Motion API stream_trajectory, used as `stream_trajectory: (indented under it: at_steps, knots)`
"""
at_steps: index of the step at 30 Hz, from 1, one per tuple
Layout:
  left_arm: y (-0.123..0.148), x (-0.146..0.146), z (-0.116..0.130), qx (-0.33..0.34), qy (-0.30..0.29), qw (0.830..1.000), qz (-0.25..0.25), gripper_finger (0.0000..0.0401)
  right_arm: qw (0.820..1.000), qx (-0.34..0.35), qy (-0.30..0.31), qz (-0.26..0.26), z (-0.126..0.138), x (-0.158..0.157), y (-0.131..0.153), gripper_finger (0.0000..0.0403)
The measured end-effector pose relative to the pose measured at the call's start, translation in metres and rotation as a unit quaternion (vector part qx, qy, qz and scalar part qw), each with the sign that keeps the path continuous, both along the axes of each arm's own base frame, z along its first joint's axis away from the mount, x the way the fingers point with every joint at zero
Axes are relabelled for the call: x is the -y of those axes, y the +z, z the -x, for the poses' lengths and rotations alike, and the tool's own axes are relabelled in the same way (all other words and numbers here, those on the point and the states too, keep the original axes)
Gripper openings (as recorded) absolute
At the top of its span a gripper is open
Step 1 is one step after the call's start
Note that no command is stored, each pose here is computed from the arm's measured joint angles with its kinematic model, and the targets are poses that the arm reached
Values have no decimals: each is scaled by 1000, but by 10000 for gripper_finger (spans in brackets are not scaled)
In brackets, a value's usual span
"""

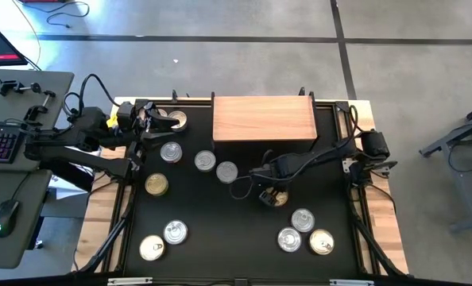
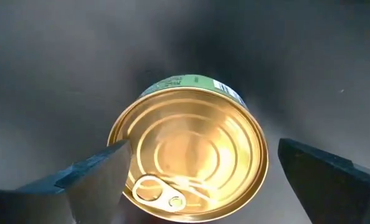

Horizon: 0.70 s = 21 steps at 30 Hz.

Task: Stack canned seafood by type on shelf
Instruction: Put the green tuna can on the shelf

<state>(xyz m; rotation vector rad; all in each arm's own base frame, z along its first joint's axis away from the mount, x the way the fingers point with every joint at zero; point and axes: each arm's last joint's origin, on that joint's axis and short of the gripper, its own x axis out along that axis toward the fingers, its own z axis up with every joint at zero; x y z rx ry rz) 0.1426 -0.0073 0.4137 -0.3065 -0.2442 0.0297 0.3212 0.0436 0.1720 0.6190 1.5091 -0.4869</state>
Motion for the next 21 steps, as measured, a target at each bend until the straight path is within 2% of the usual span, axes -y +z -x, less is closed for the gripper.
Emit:
stream_trajectory:
  at_steps: [3,6,10,15,18,21]
  knots:
    - [0,0,0,1,-1,1000,2,216,1000,14,0,12,-1,2,9,394]
    - [-2,1,-4,-6,-2,1000,1,216,998,42,14,37,-2,3,32,394]
    - [-14,5,-25,-58,-22,998,-6,216,996,43,18,81,11,5,59,394]
    - [-55,14,-69,-198,-59,977,-43,213,996,19,17,90,36,4,82,393]
    - [-84,20,-91,-233,-76,967,-74,190,997,6,3,76,46,4,90,381]
    - [-124,23,-112,-229,-101,965,-75,137,998,-9,-17,64,52,1,93,354]
